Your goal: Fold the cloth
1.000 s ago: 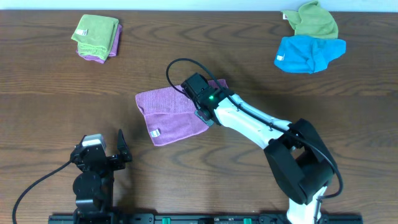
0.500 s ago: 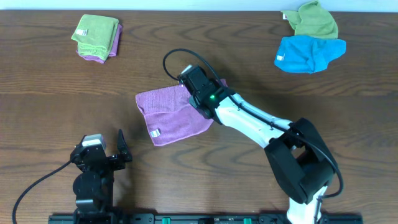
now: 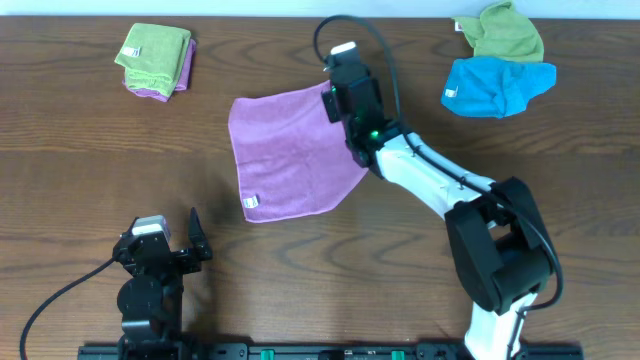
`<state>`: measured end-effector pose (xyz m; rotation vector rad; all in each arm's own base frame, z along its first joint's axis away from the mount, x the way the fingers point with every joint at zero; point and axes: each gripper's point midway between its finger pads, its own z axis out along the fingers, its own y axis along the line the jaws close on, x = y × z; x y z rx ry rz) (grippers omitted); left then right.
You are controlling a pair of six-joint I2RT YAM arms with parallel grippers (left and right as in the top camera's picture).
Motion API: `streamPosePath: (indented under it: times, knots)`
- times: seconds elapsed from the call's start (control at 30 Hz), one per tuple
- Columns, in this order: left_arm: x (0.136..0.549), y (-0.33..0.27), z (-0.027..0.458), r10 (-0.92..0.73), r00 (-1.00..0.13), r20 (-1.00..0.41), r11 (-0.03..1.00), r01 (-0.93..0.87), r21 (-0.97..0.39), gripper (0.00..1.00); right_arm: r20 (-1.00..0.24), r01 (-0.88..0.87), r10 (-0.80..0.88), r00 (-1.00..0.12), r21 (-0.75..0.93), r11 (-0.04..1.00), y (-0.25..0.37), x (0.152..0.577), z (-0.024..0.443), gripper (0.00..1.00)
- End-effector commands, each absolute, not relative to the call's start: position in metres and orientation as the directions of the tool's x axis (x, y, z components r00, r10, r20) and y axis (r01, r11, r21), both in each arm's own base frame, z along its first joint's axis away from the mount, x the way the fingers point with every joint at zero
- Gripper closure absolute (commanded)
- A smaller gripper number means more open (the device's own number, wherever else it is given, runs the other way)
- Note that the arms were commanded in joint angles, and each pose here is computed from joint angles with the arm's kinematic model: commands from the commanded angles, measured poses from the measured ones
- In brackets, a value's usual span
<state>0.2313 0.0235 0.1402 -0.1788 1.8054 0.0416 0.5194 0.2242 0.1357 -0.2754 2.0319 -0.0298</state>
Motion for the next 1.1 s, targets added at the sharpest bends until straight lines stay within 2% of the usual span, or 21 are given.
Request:
streamPosePath:
  times: [0.0,0.17,0.37,0.5,0.6,0.77,0.9,1.07]
  knots:
    - [0.231,0.027,0.127,-0.095,-0.256,-0.962,0.985,-0.163,-0.054,0.05,-0.894,-0.078,-0.057,-0.445,-0.025,0.997,0.204,0.535,0.126,0.01]
    - [0.231,0.027,0.127,-0.095,-0.256,-0.962,0.985,-0.163,-0.054,0.05,-0.840,-0.072,-0.095,-0.533,-0.067,0.995,0.189,0.527,0.105,0.01]
    - [0.231,0.027,0.127,-0.095,-0.256,-0.962,0.985,-0.163,-0.054,0.05,-0.718,-0.140,-0.152,-0.679,-0.077,0.987,0.184,0.488,0.095,0.01]
    - [0.231,0.027,0.127,-0.095,-0.256,-0.962,0.985,-0.163,-0.054,0.05,-0.564,-0.128,-0.022,-0.825,0.149,0.980,0.173,0.464,0.070,0.01]
    - [0.231,0.027,0.127,-0.095,-0.256,-0.962,0.985,-0.163,-0.054,0.05,-0.512,-0.155,0.026,-0.859,0.308,0.939,0.172,0.462,0.071,0.01]
    - [0.231,0.027,0.127,-0.095,-0.256,-0.962,0.985,-0.163,-0.054,0.05,-0.449,-0.173,0.018,-0.893,0.382,0.908,0.149,0.455,0.063,0.01]
    - [0.231,0.027,0.127,-0.095,-0.256,-0.962,0.985,-0.163,-0.054,0.05,-0.397,-0.254,-0.022,-0.918,0.543,0.800,0.157,0.441,0.062,0.05]
    - [0.231,0.027,0.127,-0.095,-0.256,-0.962,0.985,-0.163,-0.054,0.05,-0.349,-0.266,-0.065,-0.935,0.567,0.779,0.164,0.427,0.047,0.03]
